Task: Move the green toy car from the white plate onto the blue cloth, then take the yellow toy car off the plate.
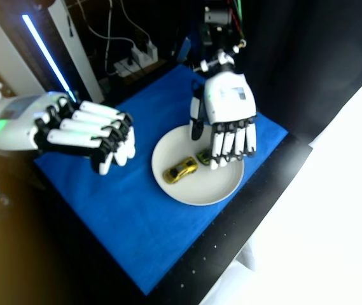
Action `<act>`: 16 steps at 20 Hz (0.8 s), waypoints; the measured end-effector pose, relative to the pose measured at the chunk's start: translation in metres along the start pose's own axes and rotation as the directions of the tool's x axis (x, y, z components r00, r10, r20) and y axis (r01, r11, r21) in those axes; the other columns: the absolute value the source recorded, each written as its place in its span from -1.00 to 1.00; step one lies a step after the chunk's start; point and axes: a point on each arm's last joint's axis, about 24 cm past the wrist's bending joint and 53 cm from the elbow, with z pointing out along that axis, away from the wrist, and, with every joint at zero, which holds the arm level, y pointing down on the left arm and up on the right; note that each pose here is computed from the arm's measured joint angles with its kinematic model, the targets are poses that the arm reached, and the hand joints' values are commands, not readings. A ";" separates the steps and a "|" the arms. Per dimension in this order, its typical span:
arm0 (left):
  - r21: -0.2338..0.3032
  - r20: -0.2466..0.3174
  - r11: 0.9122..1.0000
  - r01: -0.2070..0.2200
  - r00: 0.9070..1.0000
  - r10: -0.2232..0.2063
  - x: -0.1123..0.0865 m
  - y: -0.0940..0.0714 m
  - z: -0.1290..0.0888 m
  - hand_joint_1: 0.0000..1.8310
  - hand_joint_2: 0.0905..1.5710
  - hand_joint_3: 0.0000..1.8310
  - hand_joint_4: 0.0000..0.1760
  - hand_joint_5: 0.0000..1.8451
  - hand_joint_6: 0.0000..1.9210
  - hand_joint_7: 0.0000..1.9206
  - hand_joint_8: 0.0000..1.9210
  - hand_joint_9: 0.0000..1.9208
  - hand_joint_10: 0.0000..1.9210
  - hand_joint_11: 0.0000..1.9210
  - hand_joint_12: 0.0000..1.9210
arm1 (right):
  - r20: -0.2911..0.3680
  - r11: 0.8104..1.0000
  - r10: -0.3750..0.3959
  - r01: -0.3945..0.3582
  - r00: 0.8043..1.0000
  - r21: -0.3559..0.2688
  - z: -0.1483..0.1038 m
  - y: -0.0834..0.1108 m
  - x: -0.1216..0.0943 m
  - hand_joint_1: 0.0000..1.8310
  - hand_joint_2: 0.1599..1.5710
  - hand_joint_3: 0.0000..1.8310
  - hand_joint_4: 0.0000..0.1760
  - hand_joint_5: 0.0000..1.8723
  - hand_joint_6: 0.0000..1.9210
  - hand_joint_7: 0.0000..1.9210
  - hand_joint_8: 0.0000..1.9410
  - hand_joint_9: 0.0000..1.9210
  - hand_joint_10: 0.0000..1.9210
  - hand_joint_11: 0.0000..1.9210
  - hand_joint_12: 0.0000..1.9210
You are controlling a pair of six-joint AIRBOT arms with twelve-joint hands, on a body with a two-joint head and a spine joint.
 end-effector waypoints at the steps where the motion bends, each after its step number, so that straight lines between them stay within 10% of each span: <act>1: -0.002 0.001 1.000 0.005 1.000 -0.005 0.000 0.001 0.001 0.03 0.11 -1.00 -1.00 -0.14 -0.99 -0.14 -0.99 -0.46 -0.18 -0.75 0.59 | 0.000 1.000 0.000 0.000 1.000 0.000 0.000 0.000 0.000 0.13 -0.18 -0.23 -1.00 -0.61 0.31 -0.66 0.14 -0.78 0.39 -0.86 0.93; 16: -0.024 -0.012 0.999 0.027 1.000 -0.027 0.009 0.009 0.008 0.19 0.27 -0.97 -1.00 -0.02 -0.94 -0.04 -0.95 -0.36 -0.13 -0.64 0.61 | 0.000 1.000 0.005 -0.005 1.000 0.000 0.000 0.000 0.000 0.14 -0.14 -0.30 -1.00 -0.55 0.24 -0.59 0.06 -0.74 0.35 -0.89 0.93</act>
